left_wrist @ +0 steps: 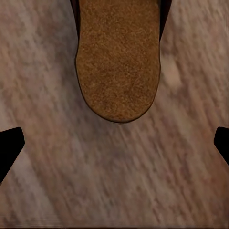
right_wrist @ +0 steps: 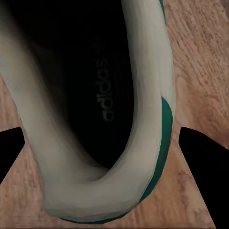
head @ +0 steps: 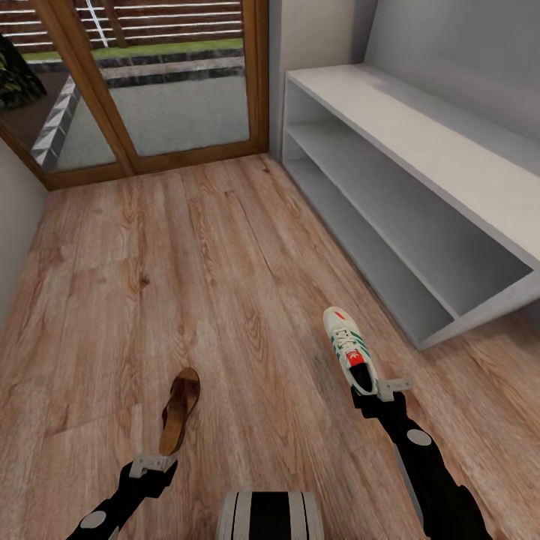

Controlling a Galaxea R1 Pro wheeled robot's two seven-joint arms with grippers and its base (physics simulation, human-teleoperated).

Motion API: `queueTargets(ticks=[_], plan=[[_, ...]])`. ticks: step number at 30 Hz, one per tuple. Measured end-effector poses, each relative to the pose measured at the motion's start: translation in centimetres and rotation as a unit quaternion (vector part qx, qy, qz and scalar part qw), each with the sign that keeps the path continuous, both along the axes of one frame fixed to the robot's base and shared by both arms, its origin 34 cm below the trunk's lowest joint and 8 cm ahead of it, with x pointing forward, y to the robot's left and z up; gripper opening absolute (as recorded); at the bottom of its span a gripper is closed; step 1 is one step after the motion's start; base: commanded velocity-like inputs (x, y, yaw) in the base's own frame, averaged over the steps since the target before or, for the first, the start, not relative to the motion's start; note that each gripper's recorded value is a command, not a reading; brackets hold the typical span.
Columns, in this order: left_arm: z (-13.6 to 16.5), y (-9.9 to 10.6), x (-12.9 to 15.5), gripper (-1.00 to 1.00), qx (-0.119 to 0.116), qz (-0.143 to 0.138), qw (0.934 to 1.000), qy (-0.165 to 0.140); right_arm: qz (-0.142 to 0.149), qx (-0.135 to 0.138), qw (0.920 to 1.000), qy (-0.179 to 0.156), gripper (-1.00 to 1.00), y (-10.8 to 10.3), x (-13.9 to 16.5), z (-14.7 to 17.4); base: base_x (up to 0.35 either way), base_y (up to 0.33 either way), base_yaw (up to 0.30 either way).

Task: Pick up the two gym shoes and the two sandals from the corridor floor and place them onto the hallstand (shoe rack) in the corridor, making sure they are on the rack and not on the floor. Arrange them so the two gym shoes are next to each other and the two sandals are next to each other.

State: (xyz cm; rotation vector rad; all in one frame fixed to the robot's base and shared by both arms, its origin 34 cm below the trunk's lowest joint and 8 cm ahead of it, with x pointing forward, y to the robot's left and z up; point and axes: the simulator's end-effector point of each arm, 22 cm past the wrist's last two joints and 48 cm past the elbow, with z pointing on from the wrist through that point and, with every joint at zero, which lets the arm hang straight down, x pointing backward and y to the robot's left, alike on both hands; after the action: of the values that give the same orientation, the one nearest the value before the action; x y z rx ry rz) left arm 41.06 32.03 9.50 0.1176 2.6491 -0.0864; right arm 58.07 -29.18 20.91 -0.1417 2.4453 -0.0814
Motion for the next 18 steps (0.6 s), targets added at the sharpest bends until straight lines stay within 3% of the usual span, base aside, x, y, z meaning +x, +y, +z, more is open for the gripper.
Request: queueTargets(ticks=[18], plan=[[-0.49,-0.03,-0.79,1.00,-0.001,-0.001,1.0000,0.005,0.000,0.000,1.0000,0.006,-1.00,0.00,-0.38,-0.68,0.000,0.000,0.000]])
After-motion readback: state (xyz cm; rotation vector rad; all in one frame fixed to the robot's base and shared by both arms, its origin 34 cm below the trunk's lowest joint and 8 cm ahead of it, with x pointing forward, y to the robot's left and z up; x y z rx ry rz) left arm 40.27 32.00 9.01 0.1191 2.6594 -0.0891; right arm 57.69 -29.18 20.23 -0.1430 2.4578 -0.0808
